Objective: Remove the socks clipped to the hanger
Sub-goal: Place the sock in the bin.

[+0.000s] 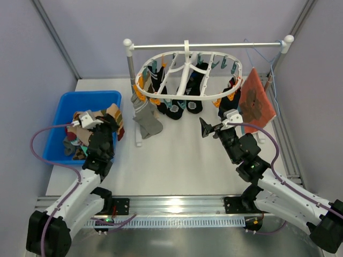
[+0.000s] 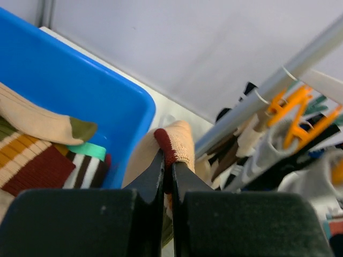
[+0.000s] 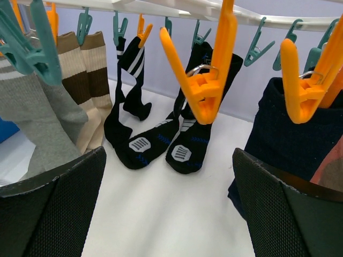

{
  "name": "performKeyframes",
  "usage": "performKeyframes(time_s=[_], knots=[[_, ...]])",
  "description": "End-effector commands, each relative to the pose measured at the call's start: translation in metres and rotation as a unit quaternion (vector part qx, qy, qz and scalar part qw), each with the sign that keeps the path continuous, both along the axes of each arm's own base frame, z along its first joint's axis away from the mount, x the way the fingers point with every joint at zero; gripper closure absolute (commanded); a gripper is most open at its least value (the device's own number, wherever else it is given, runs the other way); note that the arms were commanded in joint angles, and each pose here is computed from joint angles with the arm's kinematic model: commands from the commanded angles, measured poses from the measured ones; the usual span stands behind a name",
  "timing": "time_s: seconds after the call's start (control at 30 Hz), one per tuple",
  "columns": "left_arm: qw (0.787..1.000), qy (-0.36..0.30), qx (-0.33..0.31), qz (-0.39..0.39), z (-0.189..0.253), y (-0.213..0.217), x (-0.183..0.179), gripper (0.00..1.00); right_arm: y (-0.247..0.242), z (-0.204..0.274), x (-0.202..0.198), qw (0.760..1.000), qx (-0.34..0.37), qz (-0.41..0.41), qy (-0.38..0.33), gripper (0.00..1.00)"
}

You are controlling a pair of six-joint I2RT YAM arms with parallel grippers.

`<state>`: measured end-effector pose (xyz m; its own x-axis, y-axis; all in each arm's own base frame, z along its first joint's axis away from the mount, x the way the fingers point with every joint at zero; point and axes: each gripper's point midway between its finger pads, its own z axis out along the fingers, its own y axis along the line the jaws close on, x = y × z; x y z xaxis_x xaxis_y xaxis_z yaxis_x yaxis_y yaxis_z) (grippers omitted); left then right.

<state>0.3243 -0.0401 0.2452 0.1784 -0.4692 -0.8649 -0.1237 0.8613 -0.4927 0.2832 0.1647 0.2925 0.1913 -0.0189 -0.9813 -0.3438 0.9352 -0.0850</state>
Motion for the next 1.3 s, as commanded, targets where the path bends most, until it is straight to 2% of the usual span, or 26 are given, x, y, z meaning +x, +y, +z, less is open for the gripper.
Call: performKeyframes(time_s=[0.0, 0.13, 0.5, 0.77, 1.13, 1.17, 1.23, 1.27], knots=[[0.999, -0.010, -0.044, -0.014, 0.014, 0.006, 0.017, 1.00, -0.004, 0.011, 0.002, 1.000, 0.022, -0.010, -0.016, 0.00], [0.995, -0.030, -0.095, 0.024, 0.021, 0.048, 0.032, 1.00, -0.003, 0.011, 0.002, 1.000, 0.020, -0.009, -0.016, 0.00], [0.983, -0.072, -0.113, 0.127, 0.040, 0.102, 0.026, 1.00, 0.001, 0.008, 0.007, 1.000, 0.009, -0.010, -0.012, 0.01], [0.976, -0.077, -0.128, 0.160, 0.029, 0.122, 0.029, 1.00, 0.002, 0.008, 0.006, 1.000, 0.009, -0.005, -0.013, 0.00], [0.976, -0.038, -0.125, 0.174, -0.001, 0.127, 0.043, 0.99, 0.004, 0.007, 0.005, 1.000, 0.008, 0.000, -0.010, 0.00], [0.976, -0.033, -0.124, 0.176, -0.006, 0.127, 0.043, 0.85, 0.004, 0.006, 0.005, 1.000, 0.008, 0.000, -0.010, 0.00], [0.976, -0.030, -0.122, 0.176, -0.008, 0.127, 0.042, 0.70, 0.004, 0.007, 0.006, 1.000, 0.008, 0.000, -0.010, 0.00], [0.977, -0.028, -0.119, 0.174, -0.008, 0.126, 0.041, 0.45, 0.005, 0.007, 0.005, 1.000, 0.008, 0.001, -0.009, 0.00]])
